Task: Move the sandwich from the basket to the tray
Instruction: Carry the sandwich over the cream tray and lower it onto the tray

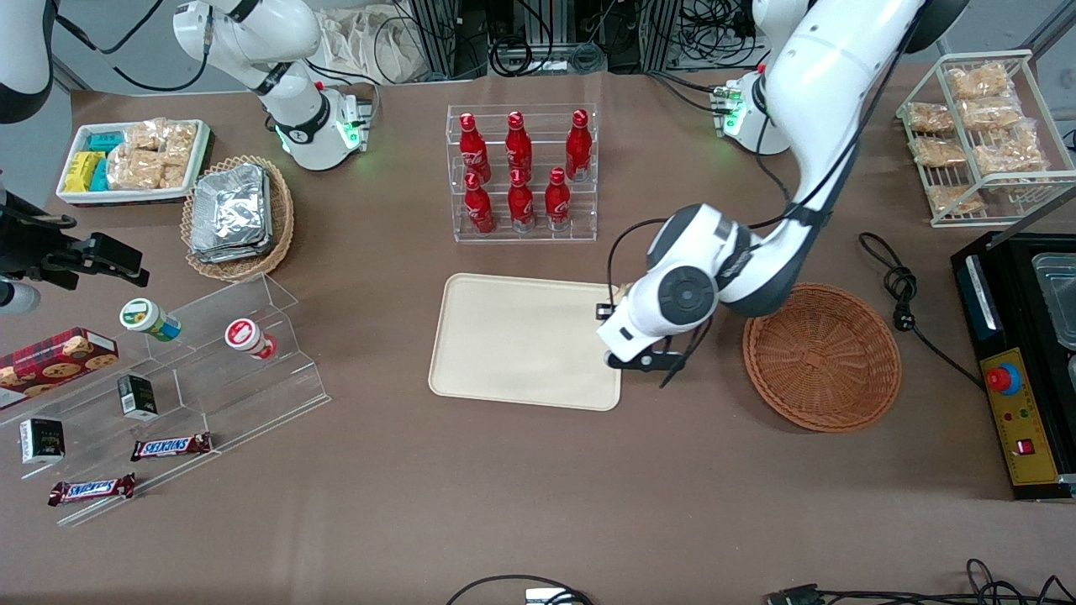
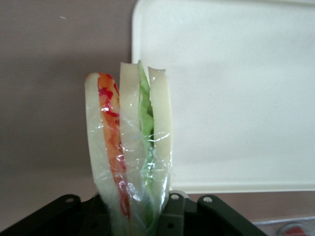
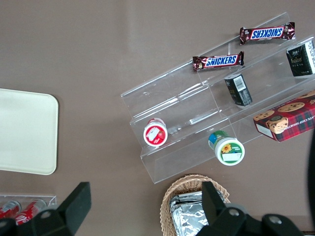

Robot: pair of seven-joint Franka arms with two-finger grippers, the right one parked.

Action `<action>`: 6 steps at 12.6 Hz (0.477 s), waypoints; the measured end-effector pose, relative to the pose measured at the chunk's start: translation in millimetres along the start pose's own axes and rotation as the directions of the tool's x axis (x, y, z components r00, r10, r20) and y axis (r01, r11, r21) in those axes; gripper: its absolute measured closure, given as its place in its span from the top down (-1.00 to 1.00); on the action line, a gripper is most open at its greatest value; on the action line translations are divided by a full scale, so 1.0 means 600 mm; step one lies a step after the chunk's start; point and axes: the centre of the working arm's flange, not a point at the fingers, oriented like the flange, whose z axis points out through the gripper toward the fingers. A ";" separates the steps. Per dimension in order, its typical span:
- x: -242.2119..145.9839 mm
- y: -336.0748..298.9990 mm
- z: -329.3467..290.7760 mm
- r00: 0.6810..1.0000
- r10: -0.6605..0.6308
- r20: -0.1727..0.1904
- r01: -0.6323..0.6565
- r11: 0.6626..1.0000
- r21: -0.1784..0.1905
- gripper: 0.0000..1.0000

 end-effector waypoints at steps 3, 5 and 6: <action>0.005 0.019 0.084 0.998 0.056 0.017 -0.057 0.997 0.059 -0.53; 0.013 0.020 0.103 0.998 0.054 0.029 -0.056 0.997 0.056 -0.53; 0.016 0.023 0.103 0.998 0.055 0.026 -0.057 0.997 0.053 -0.53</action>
